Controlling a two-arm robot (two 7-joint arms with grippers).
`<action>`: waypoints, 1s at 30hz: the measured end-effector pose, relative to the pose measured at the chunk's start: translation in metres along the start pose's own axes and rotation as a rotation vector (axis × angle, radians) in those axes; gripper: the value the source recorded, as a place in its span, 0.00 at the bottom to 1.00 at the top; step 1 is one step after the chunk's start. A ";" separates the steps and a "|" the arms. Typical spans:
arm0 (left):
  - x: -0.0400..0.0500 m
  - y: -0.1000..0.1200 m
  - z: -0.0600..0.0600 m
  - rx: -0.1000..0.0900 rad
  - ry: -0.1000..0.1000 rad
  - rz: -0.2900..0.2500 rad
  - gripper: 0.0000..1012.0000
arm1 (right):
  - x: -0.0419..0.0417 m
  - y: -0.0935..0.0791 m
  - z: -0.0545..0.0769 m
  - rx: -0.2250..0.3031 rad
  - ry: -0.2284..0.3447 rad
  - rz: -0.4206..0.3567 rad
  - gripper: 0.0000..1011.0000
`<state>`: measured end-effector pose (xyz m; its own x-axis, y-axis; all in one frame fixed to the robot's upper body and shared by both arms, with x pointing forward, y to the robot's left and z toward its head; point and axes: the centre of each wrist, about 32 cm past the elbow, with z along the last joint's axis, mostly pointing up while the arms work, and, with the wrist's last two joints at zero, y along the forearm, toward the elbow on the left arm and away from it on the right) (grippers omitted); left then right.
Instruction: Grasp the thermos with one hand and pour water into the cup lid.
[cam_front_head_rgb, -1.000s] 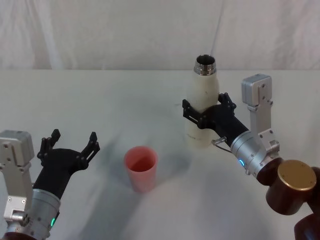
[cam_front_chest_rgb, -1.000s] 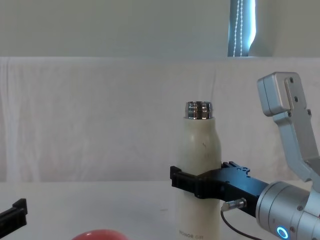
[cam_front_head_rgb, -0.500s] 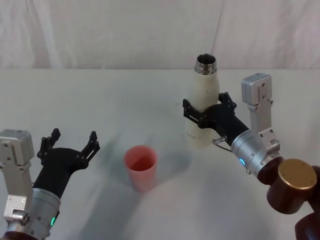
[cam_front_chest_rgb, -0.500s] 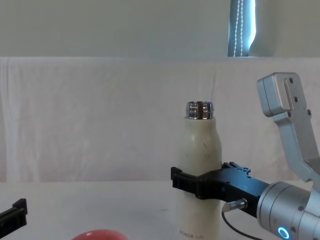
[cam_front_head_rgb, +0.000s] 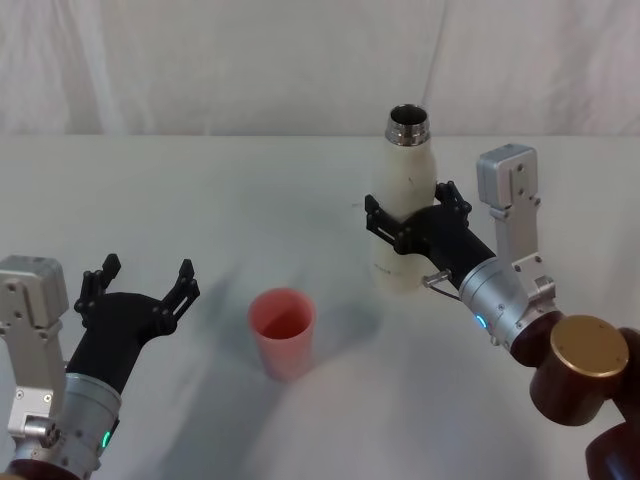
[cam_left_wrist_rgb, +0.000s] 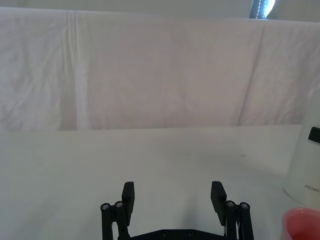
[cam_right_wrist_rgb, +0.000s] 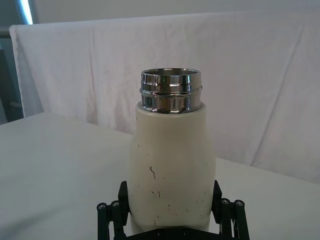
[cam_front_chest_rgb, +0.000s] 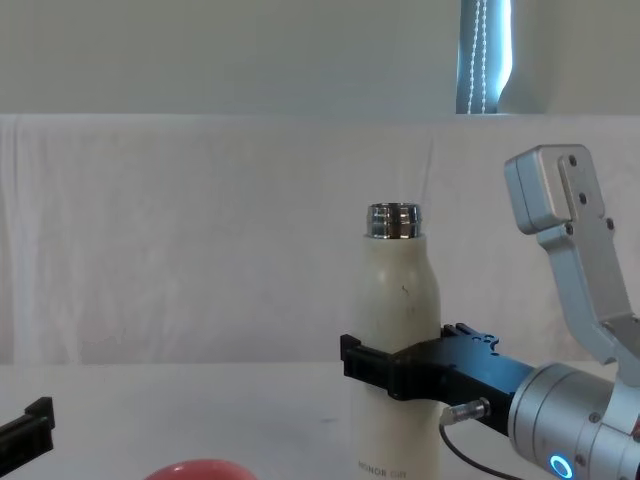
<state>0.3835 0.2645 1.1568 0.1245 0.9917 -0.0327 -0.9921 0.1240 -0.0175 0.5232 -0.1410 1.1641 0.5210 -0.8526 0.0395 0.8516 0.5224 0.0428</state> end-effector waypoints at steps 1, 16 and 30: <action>0.0000 0.000 0.000 0.000 0.000 0.000 0.99 | -0.0004 0.000 0.000 0.000 -0.001 -0.001 0.94; 0.0000 0.000 0.000 0.000 0.000 0.000 0.99 | -0.0059 -0.001 0.025 0.020 -0.009 -0.023 0.94; 0.0000 0.000 0.000 0.000 0.000 0.000 0.99 | -0.0076 -0.003 0.034 0.021 -0.006 -0.041 0.94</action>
<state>0.3835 0.2645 1.1568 0.1245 0.9917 -0.0327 -0.9921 0.1240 -0.0176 0.5148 -0.1357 1.1979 0.4853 -0.8733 0.0431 0.8708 0.4872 0.0655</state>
